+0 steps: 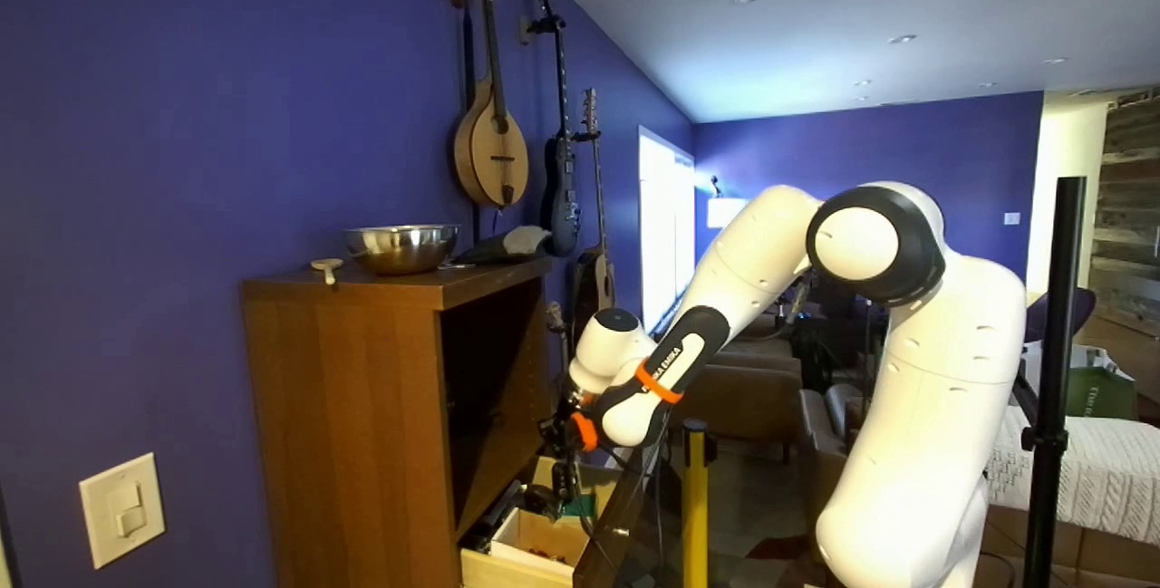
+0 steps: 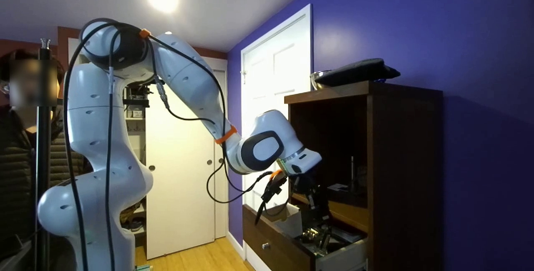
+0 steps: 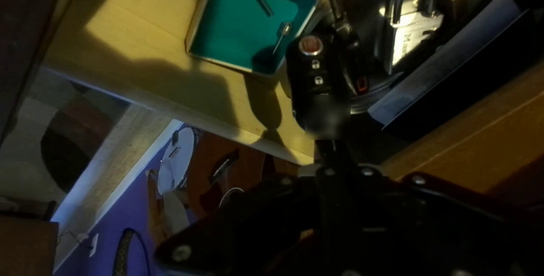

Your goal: Take the keys off of the shelf then put it into the drawer

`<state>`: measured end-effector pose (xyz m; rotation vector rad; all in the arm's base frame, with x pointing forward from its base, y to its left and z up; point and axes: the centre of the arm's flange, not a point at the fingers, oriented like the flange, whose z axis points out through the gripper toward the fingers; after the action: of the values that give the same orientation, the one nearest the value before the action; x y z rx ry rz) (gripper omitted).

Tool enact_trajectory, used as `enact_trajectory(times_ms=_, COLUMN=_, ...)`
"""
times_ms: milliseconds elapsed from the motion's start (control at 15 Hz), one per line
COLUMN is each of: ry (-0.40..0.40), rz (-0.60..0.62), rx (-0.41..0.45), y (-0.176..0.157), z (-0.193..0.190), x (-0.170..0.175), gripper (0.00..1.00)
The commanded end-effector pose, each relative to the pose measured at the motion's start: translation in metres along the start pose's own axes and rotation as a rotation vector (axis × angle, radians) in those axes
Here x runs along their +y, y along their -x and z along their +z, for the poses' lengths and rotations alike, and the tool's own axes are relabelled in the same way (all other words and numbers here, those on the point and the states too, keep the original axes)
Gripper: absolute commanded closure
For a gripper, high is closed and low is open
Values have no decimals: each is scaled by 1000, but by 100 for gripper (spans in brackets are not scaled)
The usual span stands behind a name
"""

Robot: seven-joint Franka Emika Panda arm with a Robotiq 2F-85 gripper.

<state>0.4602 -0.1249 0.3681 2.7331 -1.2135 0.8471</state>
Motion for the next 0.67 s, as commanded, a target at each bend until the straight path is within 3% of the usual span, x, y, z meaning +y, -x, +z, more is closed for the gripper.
enact_trajectory(times_ms=0, ry=4, rz=38, rx=49, y=-10, z=23, x=-19, gripper=99)
enact_trajectory(times_ms=600, ry=16, rz=71, rx=39, y=-16, z=53, x=-31, gripper=99)
